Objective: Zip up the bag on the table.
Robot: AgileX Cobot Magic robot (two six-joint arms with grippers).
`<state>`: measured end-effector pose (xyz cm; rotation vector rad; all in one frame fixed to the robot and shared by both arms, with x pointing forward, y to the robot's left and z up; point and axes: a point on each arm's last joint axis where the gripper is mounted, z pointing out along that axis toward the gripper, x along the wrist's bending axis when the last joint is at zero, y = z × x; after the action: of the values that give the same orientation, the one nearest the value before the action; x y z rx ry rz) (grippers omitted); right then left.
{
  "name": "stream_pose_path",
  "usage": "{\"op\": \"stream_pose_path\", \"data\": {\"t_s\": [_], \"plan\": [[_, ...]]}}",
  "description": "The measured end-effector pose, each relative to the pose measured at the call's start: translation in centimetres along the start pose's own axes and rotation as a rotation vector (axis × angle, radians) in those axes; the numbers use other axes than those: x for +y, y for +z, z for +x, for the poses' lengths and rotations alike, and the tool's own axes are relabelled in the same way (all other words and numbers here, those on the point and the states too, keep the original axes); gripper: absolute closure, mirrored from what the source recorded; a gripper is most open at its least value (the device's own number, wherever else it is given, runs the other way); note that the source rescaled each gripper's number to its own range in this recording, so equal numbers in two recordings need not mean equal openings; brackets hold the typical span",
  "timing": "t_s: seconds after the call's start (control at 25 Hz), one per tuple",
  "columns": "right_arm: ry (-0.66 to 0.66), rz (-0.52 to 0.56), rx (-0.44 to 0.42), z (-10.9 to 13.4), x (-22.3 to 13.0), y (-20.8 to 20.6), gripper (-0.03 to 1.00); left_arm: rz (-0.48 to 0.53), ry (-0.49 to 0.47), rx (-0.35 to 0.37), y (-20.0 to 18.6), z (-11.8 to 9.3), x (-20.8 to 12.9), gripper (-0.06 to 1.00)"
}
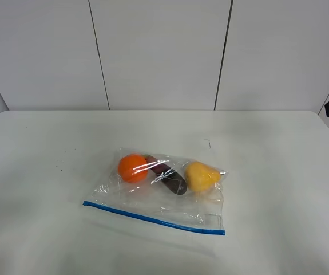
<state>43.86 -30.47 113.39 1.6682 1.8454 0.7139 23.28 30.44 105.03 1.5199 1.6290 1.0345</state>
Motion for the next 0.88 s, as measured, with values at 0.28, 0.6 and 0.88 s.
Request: {"op": "stream_pose_path", "data": {"t_s": [0.28, 0.6, 0.88], "plan": [[0.002, 0.067, 0.007, 0.1, -2.0, 1.6, -0.03, 0.000, 0.000, 0.000, 0.0, 0.0, 0.0, 0.01], [-0.015, 0.045, 0.004, 0.2, -2.6, 1.2, -0.03, 0.000, 0.000, 0.000, 0.0, 0.0, 0.0, 0.01], [-0.021, -0.010, -0.005, 0.8, -6.0, -0.8, -0.03, 0.000, 0.000, 0.000, 0.0, 0.0, 0.0, 0.01]]}}
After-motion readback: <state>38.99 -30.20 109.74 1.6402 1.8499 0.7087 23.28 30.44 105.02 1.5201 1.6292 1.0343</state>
